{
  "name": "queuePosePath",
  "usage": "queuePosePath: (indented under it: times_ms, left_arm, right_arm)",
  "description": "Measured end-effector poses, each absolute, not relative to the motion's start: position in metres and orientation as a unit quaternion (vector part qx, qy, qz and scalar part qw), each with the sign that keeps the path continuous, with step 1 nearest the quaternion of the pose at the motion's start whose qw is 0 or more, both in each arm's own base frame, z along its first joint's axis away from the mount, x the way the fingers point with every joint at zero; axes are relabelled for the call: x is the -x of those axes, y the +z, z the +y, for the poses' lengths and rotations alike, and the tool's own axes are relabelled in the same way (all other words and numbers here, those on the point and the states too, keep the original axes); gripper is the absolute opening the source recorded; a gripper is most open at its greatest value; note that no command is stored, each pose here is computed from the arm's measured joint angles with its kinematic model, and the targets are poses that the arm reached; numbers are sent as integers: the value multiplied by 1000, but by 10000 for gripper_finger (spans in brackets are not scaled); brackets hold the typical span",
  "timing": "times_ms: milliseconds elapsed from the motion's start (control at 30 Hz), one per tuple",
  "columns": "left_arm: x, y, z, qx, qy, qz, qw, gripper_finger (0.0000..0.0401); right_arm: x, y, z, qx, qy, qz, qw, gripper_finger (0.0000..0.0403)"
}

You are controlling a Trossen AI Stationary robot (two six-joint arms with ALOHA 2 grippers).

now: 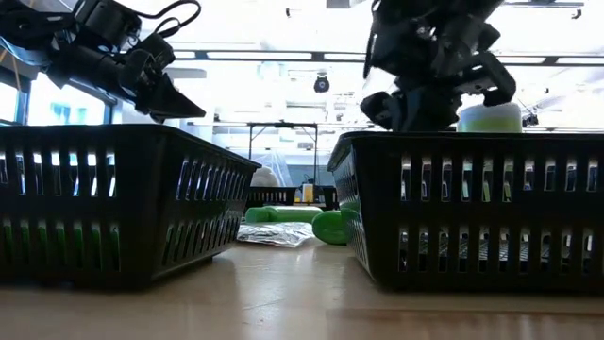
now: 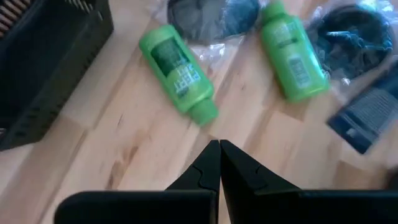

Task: Pick & Place Travel size toiletries
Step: Put the green shampoo into the bottom left black bin

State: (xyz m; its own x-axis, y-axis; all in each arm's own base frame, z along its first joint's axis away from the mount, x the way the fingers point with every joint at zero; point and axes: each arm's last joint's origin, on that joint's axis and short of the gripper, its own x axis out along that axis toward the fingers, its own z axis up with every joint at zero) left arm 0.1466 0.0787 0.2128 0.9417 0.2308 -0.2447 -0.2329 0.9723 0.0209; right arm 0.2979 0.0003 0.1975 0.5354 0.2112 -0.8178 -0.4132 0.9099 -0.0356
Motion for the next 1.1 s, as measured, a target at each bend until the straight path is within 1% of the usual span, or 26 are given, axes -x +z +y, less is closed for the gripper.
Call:
queuePosePath:
  times_ms: [67,167,233,333,400,467,700,767,833,933,1100]
  left_arm:
    - [-147,212,79,6,117,126,985,0]
    - [-147,213,79,6,117,125,985,0]
    - [-147,212,79,8,117,126,985,0]
    - [-146,212,79,17,118,125,985,0]
    - [-147,212,79,20,118,125,985,0]
    - [-147,212,79,19,118,125,985,0]
    - [-147,212,79,19,118,125,985,0]
    - [-147,212,79,19,118,125,985,0]
    - [-147,212,79,19,118,125,985,0]
    - [-147,212,79,19,118,125,985,0]
    - [-147,212,79,18,119,125,985,0]
  right_arm:
    - [-302,199,1,119,177,417,883,3]
    - [-301,196,1,116,183,419,882,3]
    - [-308,198,1,123,181,397,891,3]
    - [-306,196,1,135,187,400,887,15]
    - [-308,197,1,147,189,390,889,35]
    - [-308,197,3,149,191,388,889,66]
    - [-310,199,10,157,200,373,892,207]
    - [-310,200,12,158,202,371,892,241]
    - [-310,199,14,160,205,371,892,267]
    - [-314,193,17,158,215,374,888,288]
    - [-322,172,25,148,246,386,877,283]
